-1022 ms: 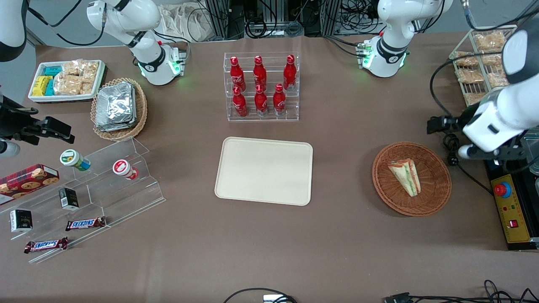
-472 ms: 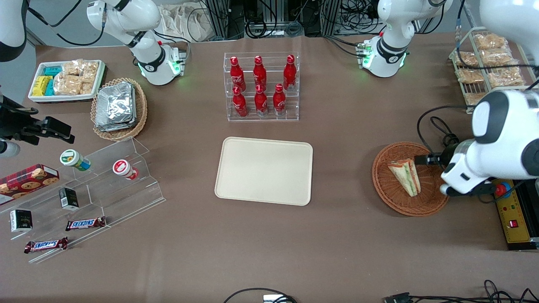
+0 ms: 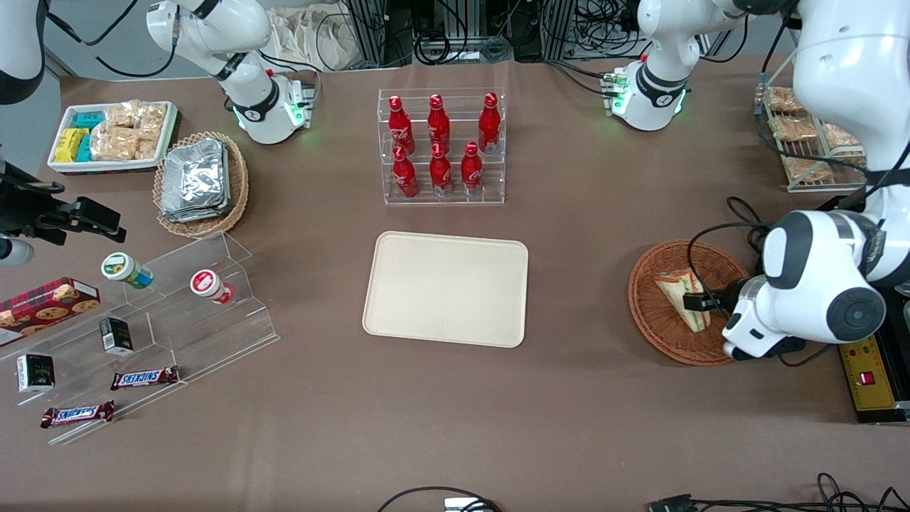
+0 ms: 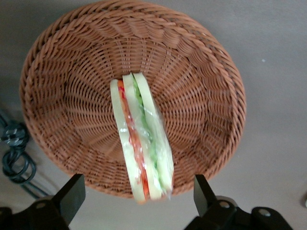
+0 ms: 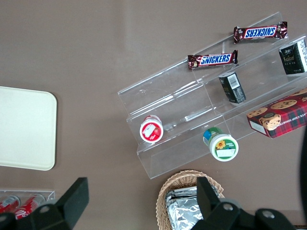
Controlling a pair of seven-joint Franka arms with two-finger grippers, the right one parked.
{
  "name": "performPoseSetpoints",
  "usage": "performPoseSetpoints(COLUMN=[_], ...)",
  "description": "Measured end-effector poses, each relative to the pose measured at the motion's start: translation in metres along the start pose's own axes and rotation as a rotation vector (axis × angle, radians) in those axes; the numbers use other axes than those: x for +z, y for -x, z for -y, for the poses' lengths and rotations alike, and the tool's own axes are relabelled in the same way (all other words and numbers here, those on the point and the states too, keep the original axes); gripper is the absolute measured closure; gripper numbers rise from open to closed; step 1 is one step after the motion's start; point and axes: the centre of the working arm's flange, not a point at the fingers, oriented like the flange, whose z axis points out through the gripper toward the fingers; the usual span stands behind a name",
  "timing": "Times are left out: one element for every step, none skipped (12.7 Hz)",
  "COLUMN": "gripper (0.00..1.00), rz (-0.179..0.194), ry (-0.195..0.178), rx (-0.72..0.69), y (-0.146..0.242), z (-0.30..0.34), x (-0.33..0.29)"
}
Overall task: Place sandwich from basket to tray
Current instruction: 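Lower the open left gripper over the wrapped sandwich in the basket, then close the left gripper on the sandwich and lift it up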
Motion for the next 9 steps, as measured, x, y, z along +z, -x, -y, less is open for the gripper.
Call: performPoseSetpoints(gripper=[0.00, 0.00, 0.00, 0.00, 0.00, 0.00, 0.00, 0.00, 0.00], rz=[0.007, 0.015, 0.023, 0.033, 0.044, 0.051, 0.060, 0.072, 0.084], ry=[0.002, 0.003, 0.005, 0.004, 0.003, 0.003, 0.002, -0.001, -0.004], rx=[-0.006, -0.014, -0.029, -0.040, -0.045, -0.046, -0.046, -0.045, -0.044], y=[-0.006, -0.012, -0.016, -0.020, -0.022, -0.023, -0.023, -0.022, -0.020], z=[0.001, 0.002, 0.001, 0.000, 0.000, -0.001, -0.001, -0.001, -0.002], x=[0.013, 0.025, 0.037, 0.046, 0.055, 0.062, 0.070, 0.078, 0.087])
